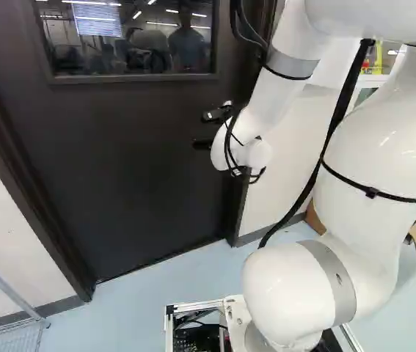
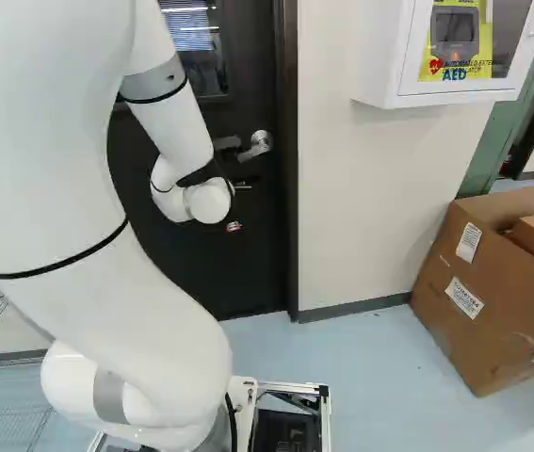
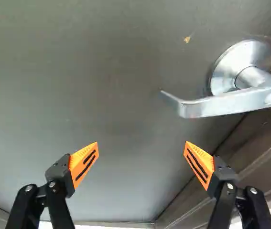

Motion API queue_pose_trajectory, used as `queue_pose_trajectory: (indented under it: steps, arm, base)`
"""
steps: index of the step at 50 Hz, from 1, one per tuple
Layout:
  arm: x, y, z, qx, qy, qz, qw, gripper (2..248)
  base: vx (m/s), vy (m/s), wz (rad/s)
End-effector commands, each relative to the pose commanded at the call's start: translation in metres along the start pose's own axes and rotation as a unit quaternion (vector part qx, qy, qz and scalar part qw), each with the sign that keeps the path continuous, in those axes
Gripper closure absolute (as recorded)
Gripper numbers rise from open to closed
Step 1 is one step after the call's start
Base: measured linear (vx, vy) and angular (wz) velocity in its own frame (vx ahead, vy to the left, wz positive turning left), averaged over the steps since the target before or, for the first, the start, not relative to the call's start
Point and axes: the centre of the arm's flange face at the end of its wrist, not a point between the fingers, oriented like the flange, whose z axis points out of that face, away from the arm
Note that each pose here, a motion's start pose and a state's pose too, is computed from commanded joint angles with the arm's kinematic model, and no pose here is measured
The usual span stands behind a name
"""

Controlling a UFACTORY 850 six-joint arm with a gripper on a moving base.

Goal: Open the door and move inside

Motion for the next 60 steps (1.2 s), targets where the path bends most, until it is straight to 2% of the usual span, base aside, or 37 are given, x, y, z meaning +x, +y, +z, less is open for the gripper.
queue_pose_trajectory:
  steps: [30, 60]
  arm:
    - [-0.004, 0.001, 0.007, 0.001, -0.007, 0.001, 1.0000, 3]
    - [0.003, 0.006, 0.027, 0.000, 0.009, 0.001, 1.0000, 3]
  base:
    - [0.000, 0.000, 0.000]
    - [0.000, 0.000, 0.000]
